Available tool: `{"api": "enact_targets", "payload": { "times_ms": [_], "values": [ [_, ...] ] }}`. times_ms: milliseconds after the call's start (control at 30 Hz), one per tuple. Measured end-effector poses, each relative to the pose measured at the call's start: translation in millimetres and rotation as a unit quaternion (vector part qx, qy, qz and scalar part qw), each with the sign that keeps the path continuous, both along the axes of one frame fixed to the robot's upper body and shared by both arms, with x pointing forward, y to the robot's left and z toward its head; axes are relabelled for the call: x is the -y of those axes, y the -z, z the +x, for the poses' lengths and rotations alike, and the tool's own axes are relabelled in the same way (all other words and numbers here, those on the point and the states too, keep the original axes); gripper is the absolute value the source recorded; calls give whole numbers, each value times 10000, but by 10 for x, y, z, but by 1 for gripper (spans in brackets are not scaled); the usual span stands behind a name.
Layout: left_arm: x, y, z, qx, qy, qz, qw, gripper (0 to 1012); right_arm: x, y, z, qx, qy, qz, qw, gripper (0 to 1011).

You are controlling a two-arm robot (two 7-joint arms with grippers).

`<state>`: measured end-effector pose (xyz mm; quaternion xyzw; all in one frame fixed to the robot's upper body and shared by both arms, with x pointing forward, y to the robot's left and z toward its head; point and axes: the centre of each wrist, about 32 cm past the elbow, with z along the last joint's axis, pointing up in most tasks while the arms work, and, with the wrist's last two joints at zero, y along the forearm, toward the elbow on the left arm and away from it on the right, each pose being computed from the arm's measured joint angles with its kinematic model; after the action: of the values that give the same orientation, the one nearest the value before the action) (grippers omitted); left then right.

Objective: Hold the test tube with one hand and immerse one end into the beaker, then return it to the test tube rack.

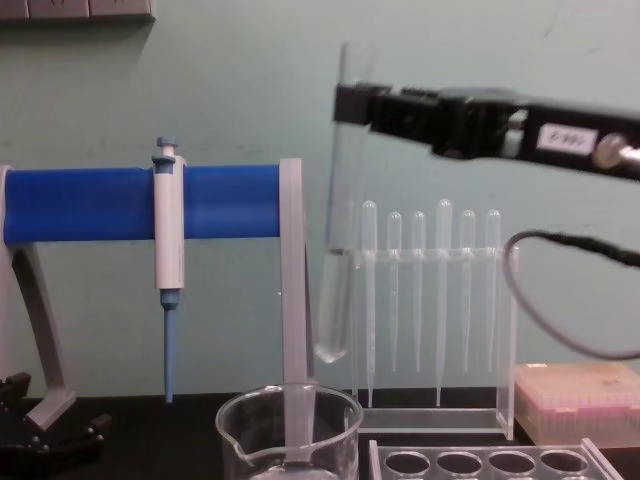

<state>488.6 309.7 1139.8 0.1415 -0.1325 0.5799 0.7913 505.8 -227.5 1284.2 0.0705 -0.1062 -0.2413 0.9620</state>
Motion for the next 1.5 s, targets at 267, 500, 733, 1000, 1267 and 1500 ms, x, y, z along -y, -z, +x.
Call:
{"api": "enact_targets", "payload": {
  "times_ms": [267, 500, 733, 1000, 1267, 1500],
  "values": [
    [0, 0, 0, 0, 0, 0, 10000, 1000, 319, 4, -120, 21, 75, -13, 10000, 244],
    [0, 0, 0, 0, 0, 0, 10000, 1000, 558, 126, -184, -40, 248, -72, 9997, 244],
    [0, 0, 0, 0, 0, 0, 10000, 1000, 723, 271, -197, -140, 395, -108, 9991, 244],
    [0, 0, 0, 0, 0, 0, 10000, 1000, 727, 421, -183, -320, 436, -140, 9984, 244],
    [0, 0, 0, 0, 0, 0, 10000, 1000, 682, 552, -165, -462, 450, -200, 9977, 244],
    [0, 0, 0, 0, 0, 0, 10000, 1000, 655, 641, -143, -545, 503, -243, 9969, 244]
  ]
}}
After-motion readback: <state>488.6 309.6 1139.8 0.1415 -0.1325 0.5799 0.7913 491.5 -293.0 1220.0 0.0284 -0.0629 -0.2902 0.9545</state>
